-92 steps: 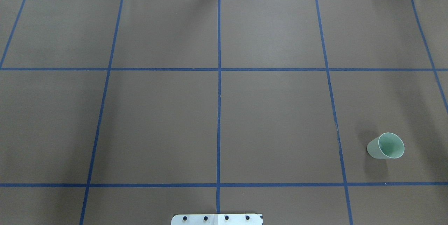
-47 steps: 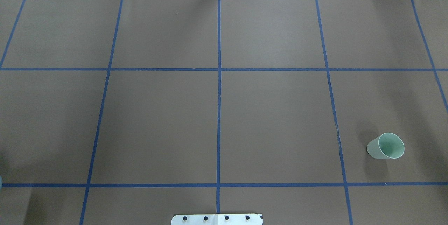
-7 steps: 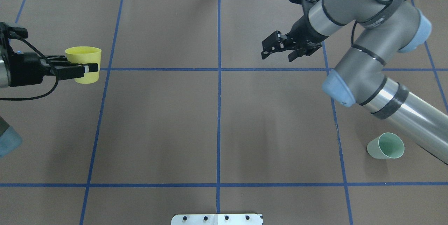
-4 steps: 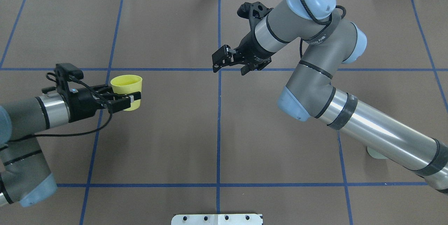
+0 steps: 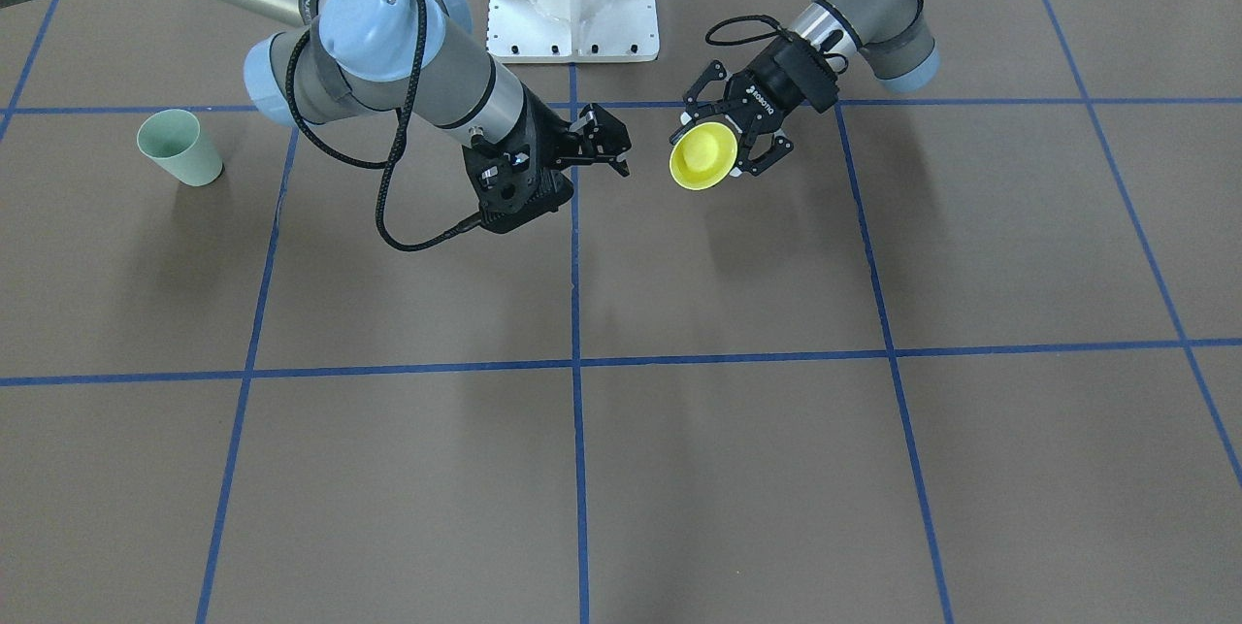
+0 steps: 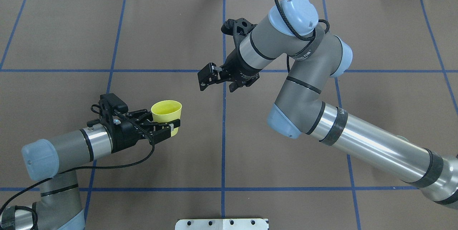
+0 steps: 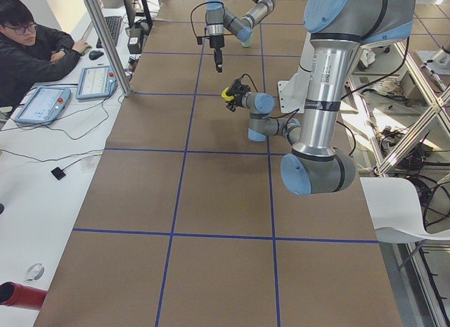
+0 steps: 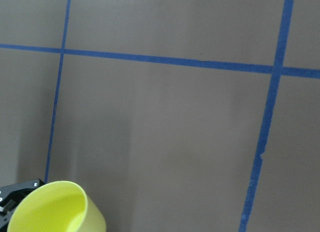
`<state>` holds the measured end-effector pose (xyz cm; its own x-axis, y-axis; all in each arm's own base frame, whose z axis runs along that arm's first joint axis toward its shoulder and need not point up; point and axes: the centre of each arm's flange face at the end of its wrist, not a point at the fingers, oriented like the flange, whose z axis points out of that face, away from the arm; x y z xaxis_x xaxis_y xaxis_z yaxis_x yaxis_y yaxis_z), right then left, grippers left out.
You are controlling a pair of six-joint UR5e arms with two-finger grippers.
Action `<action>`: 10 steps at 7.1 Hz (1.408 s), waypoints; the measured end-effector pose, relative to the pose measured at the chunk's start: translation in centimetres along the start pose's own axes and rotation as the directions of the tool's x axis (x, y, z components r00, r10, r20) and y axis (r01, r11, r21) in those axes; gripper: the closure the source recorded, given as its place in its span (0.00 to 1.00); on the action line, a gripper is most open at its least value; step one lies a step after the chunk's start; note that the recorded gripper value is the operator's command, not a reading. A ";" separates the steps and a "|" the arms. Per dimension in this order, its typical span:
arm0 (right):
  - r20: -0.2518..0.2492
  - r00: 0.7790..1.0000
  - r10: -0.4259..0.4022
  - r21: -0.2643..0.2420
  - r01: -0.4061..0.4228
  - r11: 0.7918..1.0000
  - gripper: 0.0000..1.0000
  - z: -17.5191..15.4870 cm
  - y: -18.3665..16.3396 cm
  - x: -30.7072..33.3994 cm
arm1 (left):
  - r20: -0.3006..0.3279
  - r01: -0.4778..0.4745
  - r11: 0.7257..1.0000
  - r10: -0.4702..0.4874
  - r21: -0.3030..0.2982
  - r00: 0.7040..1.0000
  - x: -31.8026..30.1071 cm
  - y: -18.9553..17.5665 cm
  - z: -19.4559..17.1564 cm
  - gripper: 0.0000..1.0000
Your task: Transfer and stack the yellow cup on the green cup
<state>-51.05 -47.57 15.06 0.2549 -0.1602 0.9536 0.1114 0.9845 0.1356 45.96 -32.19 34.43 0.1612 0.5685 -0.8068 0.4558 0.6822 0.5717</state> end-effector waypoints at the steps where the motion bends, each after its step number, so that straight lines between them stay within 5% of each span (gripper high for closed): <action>1: -0.002 1.000 0.019 -0.009 -0.019 1.000 0.03 0.4 -0.2 -0.8 | -0.017 0.003 1.000 -0.003 -0.002 1.000 1.0 0.3 0.5 0.85; 6: -0.078 0.988 0.133 -0.207 -0.147 0.967 0.07 2.9 -3.1 -8.1 | -0.057 0.013 1.000 -0.014 -0.019 0.998 3.8 1.2 2.0 0.85; 10: -0.179 0.971 0.158 -0.255 -0.201 0.946 0.11 4.1 -3.8 -7.4 | -0.064 0.015 1.000 -0.016 -0.020 0.998 4.0 1.3 2.1 0.85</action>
<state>-57.34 -49.86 8.61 0.4373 -0.0131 0.8992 0.2990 0.9451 -0.1317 48.98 -30.03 31.64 0.0975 0.5855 -0.8048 0.4405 0.6998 0.5624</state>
